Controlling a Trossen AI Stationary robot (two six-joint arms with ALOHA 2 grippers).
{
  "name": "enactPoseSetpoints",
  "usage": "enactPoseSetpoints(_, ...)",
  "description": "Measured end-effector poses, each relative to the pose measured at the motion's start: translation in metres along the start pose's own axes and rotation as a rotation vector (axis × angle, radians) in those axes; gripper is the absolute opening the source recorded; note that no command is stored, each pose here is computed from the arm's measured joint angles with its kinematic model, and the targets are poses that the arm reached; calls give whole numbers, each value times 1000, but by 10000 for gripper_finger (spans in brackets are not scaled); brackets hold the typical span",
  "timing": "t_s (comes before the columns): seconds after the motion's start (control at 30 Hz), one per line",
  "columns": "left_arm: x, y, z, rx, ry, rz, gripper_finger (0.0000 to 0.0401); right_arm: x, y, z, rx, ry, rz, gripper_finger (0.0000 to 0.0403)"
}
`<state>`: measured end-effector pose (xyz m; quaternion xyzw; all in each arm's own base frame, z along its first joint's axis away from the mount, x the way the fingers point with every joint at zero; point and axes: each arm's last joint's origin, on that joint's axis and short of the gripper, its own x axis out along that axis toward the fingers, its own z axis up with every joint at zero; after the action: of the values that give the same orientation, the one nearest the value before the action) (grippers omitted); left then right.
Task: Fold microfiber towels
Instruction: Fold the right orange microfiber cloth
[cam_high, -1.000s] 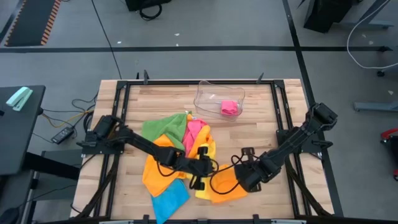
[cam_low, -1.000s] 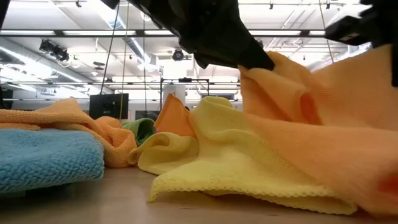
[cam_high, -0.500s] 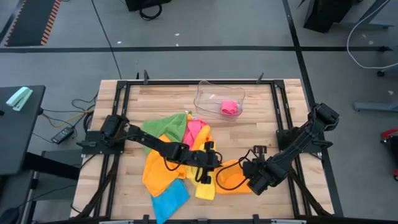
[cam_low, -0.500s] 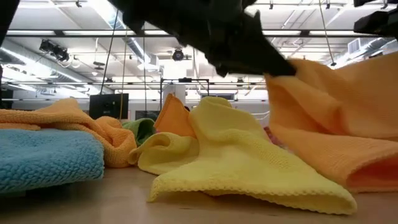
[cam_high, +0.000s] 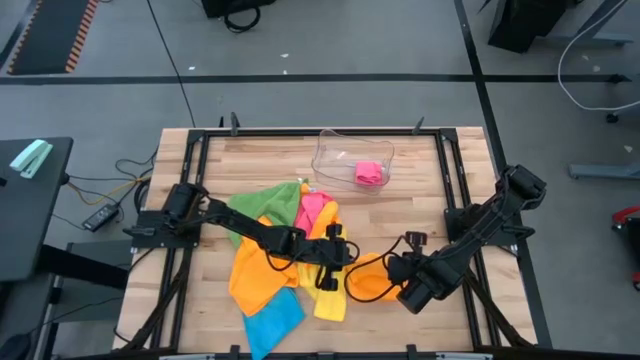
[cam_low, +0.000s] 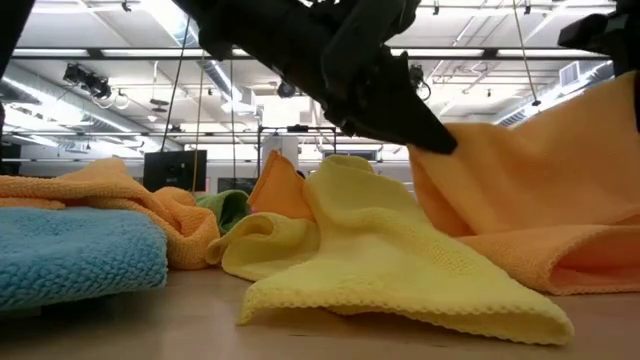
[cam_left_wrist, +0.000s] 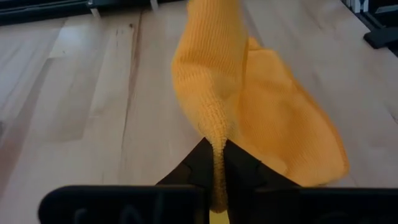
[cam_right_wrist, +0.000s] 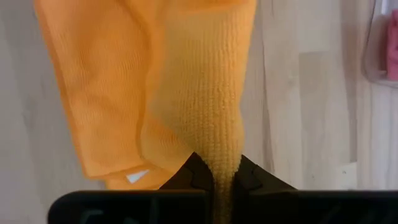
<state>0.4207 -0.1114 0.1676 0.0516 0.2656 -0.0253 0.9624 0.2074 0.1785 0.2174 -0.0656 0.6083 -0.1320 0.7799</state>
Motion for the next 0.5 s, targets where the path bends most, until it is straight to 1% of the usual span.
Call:
enactPoseSetpoints(0.1,-4,-2,2,5,9,-4,37,10,0,-6,-8,17,-2,19)
enactPoseSetpoints(0.3,-9,-4,5,23,17,-31,24,27,-1,-19,-38,48,-38,19)
enactPoseSetpoints(0.4,-10,-8,2,36,46,-45,23,27,0,-22,-57,16,-62,19)
enactPoseSetpoints(0.5,-11,-11,-1,47,75,-52,27,25,5,-23,-81,-47,-71,19)
